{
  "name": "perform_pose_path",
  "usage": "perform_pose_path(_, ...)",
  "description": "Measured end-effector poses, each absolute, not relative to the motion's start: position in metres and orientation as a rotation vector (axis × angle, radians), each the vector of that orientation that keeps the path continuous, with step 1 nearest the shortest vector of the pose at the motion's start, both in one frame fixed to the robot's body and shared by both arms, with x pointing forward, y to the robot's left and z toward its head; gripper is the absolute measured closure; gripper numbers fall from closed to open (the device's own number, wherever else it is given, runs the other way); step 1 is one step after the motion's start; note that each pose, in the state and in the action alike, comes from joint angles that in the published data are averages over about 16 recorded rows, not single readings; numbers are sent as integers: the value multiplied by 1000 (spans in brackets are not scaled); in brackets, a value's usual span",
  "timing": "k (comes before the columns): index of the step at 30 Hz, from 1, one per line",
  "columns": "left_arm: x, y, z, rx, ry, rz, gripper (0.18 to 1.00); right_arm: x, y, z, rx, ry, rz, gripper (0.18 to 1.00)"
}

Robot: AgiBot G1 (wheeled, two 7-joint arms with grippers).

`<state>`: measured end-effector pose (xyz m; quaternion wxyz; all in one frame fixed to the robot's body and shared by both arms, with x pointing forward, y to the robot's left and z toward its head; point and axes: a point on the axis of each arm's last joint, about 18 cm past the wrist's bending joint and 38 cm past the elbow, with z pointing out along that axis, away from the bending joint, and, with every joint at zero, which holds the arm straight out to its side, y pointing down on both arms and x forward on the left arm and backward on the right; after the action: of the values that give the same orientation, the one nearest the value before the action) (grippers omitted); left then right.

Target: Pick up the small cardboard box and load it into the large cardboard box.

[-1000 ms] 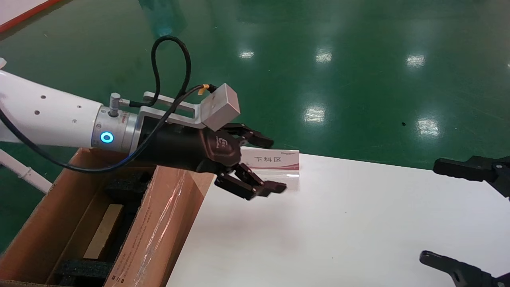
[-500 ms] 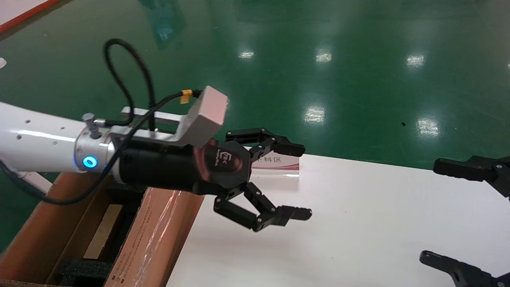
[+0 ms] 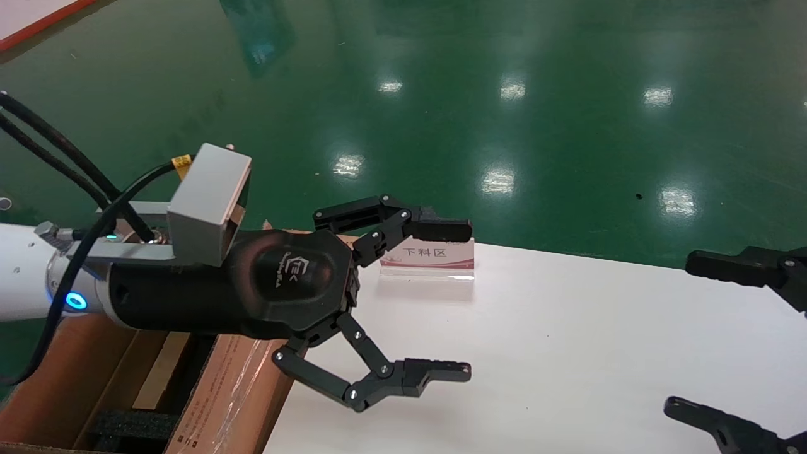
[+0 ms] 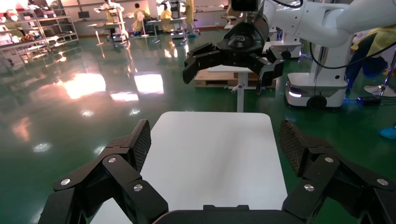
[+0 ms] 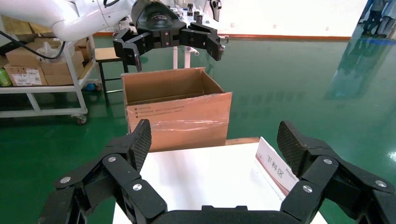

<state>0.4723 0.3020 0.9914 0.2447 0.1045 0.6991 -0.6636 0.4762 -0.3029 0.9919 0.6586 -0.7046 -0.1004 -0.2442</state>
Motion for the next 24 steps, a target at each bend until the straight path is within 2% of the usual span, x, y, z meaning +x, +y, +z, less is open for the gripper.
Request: perform_pose_path(24, 474, 300, 992, 280, 1920, -1804, 184, 476, -303, 992, -1595, -227, -553, 178)
